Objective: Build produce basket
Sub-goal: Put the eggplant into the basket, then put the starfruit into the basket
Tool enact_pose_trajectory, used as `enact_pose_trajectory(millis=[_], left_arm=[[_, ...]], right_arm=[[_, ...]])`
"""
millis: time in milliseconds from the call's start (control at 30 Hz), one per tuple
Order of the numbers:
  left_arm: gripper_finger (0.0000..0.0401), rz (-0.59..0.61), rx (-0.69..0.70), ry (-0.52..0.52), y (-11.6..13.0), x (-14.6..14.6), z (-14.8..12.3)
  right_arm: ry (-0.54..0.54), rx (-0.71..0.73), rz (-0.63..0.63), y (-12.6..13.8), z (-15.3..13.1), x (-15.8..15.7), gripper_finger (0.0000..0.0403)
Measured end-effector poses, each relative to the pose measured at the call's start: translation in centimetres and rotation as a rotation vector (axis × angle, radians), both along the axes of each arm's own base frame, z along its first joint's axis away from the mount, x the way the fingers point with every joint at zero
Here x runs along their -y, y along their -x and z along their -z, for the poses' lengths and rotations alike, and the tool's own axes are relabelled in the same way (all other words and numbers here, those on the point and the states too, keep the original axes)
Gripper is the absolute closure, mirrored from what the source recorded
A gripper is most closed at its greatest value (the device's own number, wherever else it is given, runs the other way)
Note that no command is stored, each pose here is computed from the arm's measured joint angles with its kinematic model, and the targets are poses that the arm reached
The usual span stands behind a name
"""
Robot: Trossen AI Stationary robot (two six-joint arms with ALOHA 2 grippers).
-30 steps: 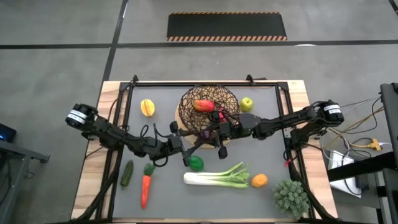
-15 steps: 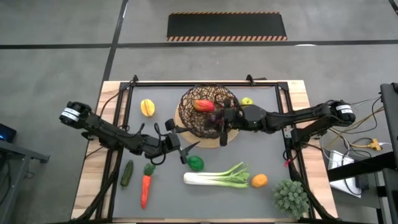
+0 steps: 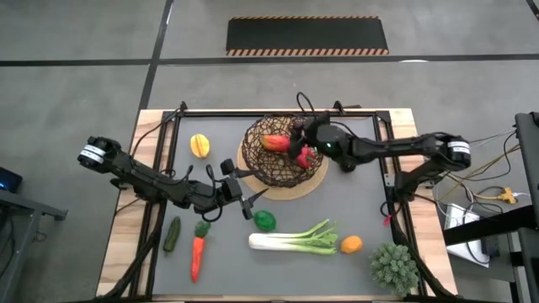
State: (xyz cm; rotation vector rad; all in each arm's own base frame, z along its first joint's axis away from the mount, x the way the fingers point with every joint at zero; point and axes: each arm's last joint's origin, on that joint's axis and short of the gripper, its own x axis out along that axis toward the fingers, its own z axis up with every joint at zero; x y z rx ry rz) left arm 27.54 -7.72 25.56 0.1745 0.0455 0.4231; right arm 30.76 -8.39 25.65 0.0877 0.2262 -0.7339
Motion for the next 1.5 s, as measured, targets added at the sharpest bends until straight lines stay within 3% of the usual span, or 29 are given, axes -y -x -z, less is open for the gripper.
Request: enact_pose_trajectory(millis=[200, 567, 933, 1367, 1500], left_arm=[[0.014, 0.001, -0.002, 0.0, 0.0, 0.0, 0.1], [0.014, -0.001, 0.002, 0.007, 0.0, 0.0, 0.1], [0.014, 0.035, 0.079, 0.19, 0.1, 0.9, 0.3], [0.014, 0.033, 0.092, 0.242, 0.0, 1.0, 0.6], [0.014, 0.029, 0.063, 0.232, 0.0, 1.0, 0.9]], right_arm=[[-0.1, -0.031, 0.137, -0.3, 3.3, 3.7, 0.0287], [-0.178, -0.032, 0.213, -0.3, 5.2, 5.4, 0.0247], [-0.178, -0.057, 0.221, -0.1, 5.4, 5.6, 0.0181], [-0.164, -0.069, 0.229, 0.2, 5.4, 6.1, 0.0126], [-0.179, -0.055, 0.173, 0.2, 4.9, 5.9, 0.0119]])
